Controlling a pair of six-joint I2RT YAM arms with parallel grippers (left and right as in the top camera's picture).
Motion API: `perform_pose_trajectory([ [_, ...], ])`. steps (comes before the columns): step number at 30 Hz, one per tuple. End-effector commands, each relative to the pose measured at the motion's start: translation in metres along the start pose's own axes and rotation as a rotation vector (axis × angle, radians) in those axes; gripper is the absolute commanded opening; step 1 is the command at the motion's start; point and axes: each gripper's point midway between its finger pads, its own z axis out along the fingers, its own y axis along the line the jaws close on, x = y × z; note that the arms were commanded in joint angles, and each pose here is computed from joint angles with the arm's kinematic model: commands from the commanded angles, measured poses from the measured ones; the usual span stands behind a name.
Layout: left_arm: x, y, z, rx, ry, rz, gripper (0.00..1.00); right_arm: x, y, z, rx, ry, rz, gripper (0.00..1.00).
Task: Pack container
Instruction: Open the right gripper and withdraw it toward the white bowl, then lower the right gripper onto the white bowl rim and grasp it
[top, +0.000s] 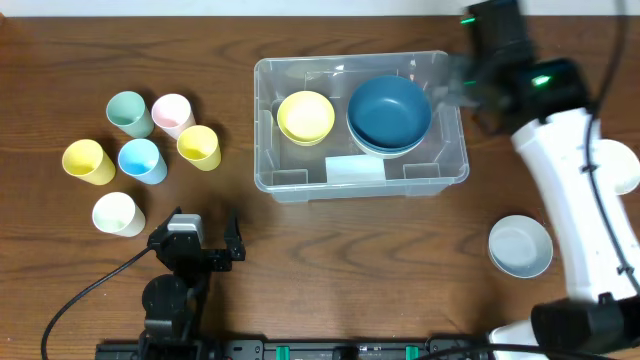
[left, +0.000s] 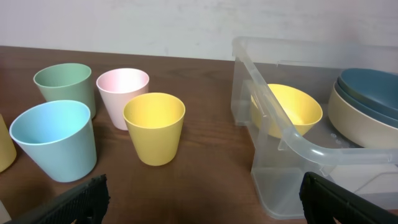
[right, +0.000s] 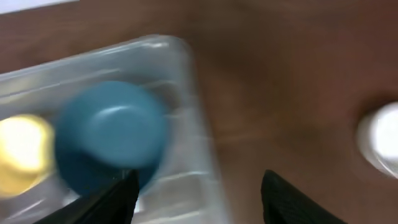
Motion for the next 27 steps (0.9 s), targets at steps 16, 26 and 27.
perform_pose_trajectory([
  [16,0.014,0.001,0.001,0.000,0.045,0.012,0.98,0.041,-0.220,0.125,0.273,0.360,0.474,0.69],
  [26,0.014,0.001,0.001,0.000,0.045,0.012,0.98,0.067,-0.257,0.164,0.299,0.453,0.476,0.68],
  [27,0.014,0.001,0.001,0.000,0.045,0.012,0.98,0.068,-0.259,0.165,0.299,0.452,0.478,0.69],
])
